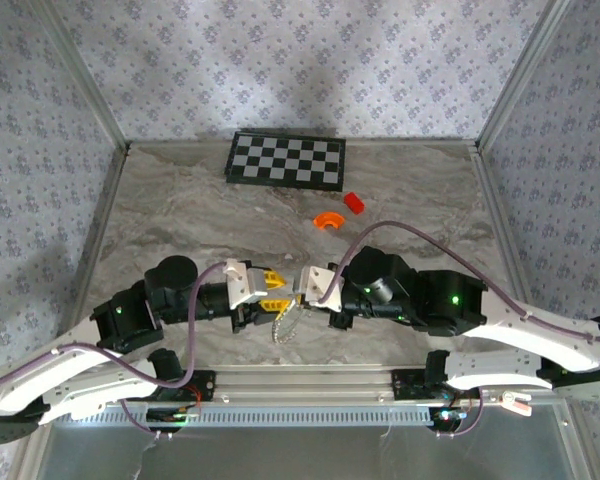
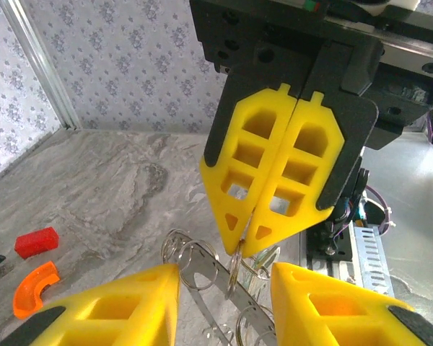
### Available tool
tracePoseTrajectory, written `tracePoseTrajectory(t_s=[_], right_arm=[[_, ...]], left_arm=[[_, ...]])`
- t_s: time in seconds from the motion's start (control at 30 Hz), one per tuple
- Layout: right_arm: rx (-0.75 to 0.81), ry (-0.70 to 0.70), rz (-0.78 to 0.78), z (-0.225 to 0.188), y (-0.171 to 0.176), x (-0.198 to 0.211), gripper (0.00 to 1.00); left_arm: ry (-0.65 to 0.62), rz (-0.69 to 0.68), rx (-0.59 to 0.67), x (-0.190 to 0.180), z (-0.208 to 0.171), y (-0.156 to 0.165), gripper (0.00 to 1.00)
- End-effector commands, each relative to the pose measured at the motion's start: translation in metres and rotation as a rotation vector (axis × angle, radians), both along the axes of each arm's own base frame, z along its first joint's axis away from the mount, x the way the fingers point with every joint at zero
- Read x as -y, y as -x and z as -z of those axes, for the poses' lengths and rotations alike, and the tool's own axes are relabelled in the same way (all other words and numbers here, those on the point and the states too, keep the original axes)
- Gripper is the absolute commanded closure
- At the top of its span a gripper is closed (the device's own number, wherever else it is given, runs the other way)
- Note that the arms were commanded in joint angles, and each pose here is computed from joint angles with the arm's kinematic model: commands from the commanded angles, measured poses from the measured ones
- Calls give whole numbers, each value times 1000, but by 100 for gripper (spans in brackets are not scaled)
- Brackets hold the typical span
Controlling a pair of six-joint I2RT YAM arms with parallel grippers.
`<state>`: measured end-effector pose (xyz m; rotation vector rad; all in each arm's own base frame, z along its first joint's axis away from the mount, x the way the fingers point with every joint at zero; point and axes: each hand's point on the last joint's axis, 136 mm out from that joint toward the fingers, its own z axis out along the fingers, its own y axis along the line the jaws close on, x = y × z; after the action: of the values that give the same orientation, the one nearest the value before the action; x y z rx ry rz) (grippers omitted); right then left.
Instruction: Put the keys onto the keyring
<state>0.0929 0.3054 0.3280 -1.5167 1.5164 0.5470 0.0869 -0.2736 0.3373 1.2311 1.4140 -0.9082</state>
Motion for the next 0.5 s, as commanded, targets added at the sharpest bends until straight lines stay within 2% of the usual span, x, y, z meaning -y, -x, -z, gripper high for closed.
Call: tracePoseTrajectory(t_s=[0.0, 0.47], right_arm=[[28, -33, 6, -20, -1, 1, 100], [15, -27, -17, -18, 3, -3, 100]], left_arm=[[28, 7, 28, 0, -13, 1, 63], [-16, -13, 38, 4, 4, -6, 71]])
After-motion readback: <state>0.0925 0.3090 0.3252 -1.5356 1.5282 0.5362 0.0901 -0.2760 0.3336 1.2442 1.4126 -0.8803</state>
